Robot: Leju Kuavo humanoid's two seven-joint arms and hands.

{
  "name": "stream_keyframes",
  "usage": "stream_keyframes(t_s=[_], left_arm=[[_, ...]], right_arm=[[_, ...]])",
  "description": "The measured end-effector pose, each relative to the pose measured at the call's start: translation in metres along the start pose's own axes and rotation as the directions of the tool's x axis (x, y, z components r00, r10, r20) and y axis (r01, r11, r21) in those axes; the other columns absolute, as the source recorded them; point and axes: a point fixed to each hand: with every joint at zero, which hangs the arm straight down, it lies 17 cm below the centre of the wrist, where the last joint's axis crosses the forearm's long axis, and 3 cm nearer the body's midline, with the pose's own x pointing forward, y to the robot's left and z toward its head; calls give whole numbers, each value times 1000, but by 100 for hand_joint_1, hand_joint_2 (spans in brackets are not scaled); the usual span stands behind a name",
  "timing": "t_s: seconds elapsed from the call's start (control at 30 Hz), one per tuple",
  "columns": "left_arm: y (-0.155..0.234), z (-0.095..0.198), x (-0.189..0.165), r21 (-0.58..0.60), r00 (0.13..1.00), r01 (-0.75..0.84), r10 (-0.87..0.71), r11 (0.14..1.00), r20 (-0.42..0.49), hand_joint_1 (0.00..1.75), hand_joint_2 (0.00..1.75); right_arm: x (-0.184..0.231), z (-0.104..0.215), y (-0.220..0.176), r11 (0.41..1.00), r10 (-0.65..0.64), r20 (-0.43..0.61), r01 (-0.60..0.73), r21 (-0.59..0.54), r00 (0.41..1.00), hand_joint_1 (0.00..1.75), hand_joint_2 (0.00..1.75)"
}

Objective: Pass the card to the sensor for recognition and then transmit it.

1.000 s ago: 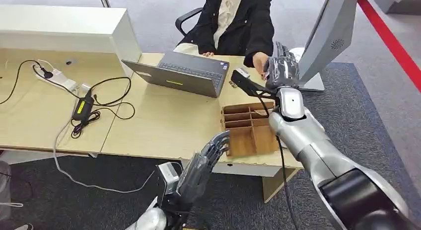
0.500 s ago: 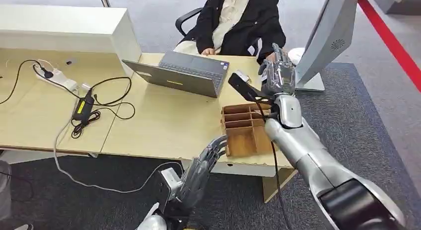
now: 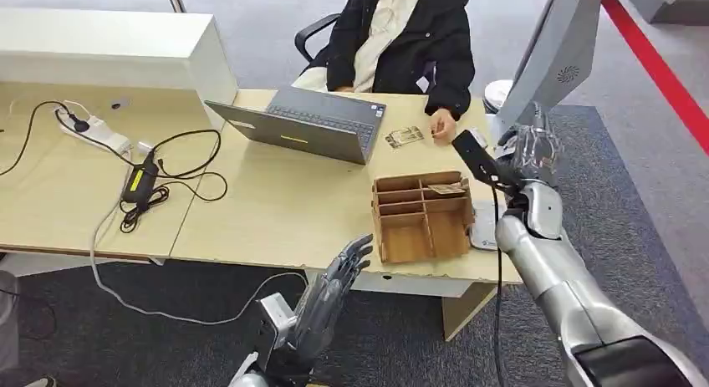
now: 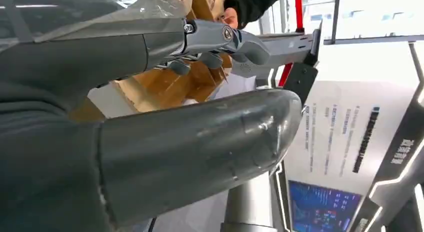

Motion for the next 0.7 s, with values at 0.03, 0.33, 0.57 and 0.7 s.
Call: stream_keyframes(t_s=[0.03,0.33,0.57,0.7], left_arm=[[0,1,0,-3,1000,2,-2,1000,0,0,0],[3,2,-1,3,1000,12,-12,1000,-13,0,0],[7,2,-2,22,1000,12,-11,1000,-15,0,0],[8,2,-2,27,1000,12,-11,1000,-15,0,0]], right_arm=[[-9,0,-3,1000,-3,-19,2,-7,1000,175,175],[-53,11,-1,1000,24,-88,-24,-1,996,175,175],[-75,30,20,998,18,-131,-11,55,991,175,175],[-85,44,36,995,28,-154,-13,97,988,175,175]])
